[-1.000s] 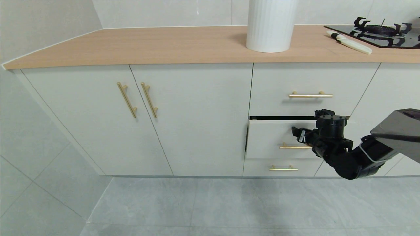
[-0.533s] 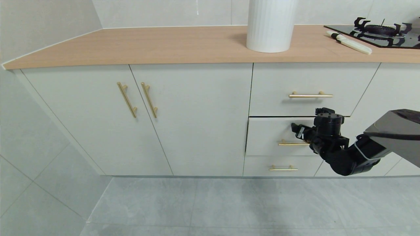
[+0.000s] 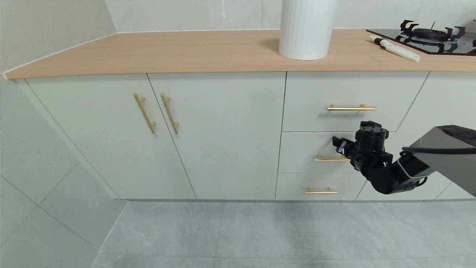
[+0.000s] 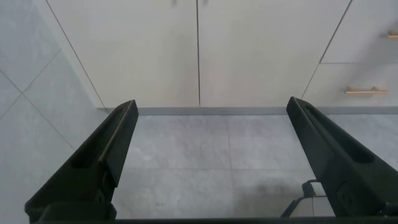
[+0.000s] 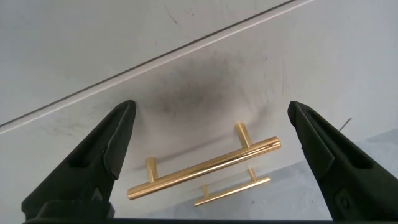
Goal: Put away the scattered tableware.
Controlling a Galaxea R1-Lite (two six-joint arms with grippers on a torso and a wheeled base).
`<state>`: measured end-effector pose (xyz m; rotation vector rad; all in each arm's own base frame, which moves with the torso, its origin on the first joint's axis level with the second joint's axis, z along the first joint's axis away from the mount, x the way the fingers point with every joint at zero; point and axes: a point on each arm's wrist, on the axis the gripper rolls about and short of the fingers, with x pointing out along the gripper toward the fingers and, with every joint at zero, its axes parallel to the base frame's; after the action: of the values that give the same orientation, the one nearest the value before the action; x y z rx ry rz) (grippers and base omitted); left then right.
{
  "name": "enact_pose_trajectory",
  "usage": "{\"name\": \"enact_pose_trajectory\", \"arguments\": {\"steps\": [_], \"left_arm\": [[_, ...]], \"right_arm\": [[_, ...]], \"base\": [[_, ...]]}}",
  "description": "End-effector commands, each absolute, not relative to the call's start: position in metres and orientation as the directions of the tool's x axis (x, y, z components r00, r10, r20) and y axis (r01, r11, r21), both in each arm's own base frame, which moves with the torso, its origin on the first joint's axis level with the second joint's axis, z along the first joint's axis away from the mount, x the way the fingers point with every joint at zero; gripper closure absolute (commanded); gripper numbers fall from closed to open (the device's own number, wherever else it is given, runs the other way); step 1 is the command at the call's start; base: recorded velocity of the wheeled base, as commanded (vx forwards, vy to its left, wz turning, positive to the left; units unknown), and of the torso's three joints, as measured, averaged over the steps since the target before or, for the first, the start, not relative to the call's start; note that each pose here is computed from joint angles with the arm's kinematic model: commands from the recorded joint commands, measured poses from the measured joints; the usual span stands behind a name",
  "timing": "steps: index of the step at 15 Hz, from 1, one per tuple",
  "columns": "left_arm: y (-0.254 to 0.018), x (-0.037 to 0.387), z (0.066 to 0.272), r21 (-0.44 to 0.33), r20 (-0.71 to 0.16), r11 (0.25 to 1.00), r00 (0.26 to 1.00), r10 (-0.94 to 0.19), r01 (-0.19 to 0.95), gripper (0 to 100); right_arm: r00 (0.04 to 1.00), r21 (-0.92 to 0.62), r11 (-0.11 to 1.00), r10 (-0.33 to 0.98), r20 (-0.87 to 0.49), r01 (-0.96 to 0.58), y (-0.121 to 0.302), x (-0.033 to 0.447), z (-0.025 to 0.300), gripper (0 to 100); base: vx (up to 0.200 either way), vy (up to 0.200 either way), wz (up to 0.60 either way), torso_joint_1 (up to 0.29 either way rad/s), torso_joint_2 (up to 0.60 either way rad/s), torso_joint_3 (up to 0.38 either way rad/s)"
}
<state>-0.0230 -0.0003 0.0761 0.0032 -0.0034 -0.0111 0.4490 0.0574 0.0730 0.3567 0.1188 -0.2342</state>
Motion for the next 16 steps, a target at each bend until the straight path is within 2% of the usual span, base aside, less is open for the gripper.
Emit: {"name": "enact_pose_trajectory", "arguments": {"steps": [1, 5, 7, 10, 16], "left_arm": [[0.0, -0.023, 0.076, 0.003, 0.002, 1.0, 1.0, -0.011, 0.011, 0], [0.0, -0.023, 0.076, 0.003, 0.003, 1.0, 1.0, -0.011, 0.011, 0], [0.0, -0.023, 0.076, 0.003, 0.003, 1.0, 1.0, -0.011, 0.011, 0], [0.0, -0.023, 0.076, 0.003, 0.003, 1.0, 1.0, -0.011, 0.011, 0], [0.0, -0.023, 0.076, 0.003, 0.003, 1.0, 1.0, -0.011, 0.011, 0]], "right_arm": [[0.966, 0.334, 0.909, -0.212, -0.15, 0.251, 0.056, 0.448, 0.075, 0], [0.977, 0.341, 0.918, -0.163, -0.137, 0.201, 0.049, 0.399, 0.12, 0], [0.988, 0.361, 0.92, -0.138, -0.072, 0.155, 0.043, 0.347, 0.165, 0], [0.989, 0.354, 0.926, -0.147, 0.026, 0.128, 0.032, 0.272, 0.207, 0], [0.961, 0.078, 0.988, -0.151, 0.23, 0.136, 0.009, 0.106, 0.224, 0]], "base": [[0.0, 0.0, 0.0, 0.0, 0.0, 0.0], [0.0, 0.0, 0.0, 0.0, 0.0, 0.0], [0.0, 0.0, 0.0, 0.0, 0.0, 0.0], [0.0, 0.0, 0.0, 0.0, 0.0, 0.0], [0.0, 0.0, 0.0, 0.0, 0.0, 0.0]]}}
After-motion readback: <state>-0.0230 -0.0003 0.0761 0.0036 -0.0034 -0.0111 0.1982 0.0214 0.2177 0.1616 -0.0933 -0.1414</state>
